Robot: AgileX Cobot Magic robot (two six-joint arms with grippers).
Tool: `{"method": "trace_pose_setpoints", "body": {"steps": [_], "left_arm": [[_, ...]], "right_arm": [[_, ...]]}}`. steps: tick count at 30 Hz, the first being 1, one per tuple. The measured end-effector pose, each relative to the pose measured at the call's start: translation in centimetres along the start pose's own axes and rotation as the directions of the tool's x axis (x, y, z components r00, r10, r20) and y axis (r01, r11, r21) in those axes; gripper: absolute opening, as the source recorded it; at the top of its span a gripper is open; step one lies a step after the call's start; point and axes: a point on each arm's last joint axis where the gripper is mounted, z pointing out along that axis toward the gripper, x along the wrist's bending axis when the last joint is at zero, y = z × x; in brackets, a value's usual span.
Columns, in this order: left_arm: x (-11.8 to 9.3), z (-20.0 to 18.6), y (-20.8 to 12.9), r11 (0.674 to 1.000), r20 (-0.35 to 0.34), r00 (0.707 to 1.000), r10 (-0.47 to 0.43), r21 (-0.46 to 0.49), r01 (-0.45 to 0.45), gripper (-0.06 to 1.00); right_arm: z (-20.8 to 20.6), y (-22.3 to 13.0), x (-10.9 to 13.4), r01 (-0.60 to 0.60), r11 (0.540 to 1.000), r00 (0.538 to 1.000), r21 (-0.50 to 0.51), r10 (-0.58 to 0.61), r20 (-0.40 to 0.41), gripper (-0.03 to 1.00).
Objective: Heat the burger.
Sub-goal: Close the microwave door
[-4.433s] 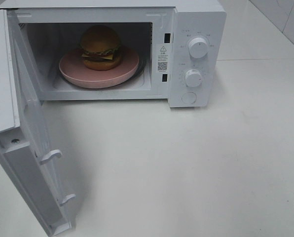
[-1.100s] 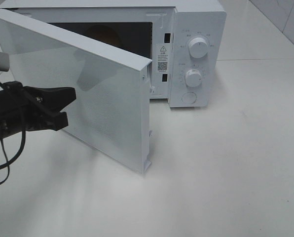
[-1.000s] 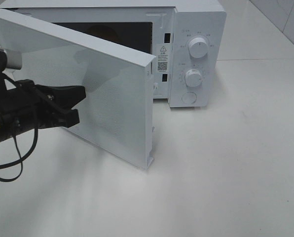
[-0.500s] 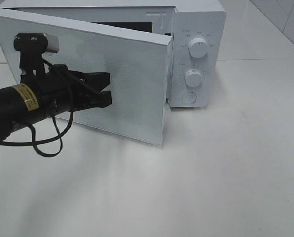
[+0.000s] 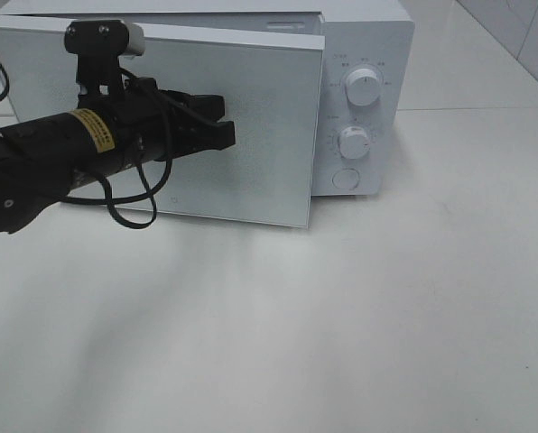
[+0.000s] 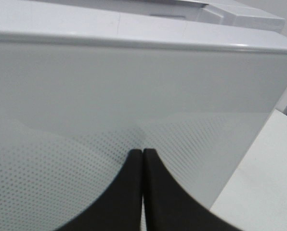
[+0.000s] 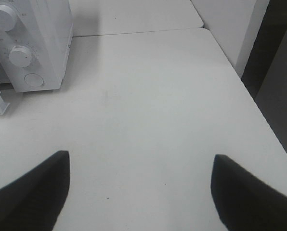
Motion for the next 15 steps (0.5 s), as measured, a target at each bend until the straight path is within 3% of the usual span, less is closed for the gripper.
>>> {"method": "trace_pose_setpoints", "body": {"steps": [15], "left_arm": [[0.0, 4.4, 0.1, 1.000, 0.009, 1.000, 0.014, 0.001, -0.014, 0.00]], "right_arm": [[0.0, 0.0, 0.0, 0.000, 1.000, 1.000, 0.000, 0.000, 0.000, 0.76]]}}
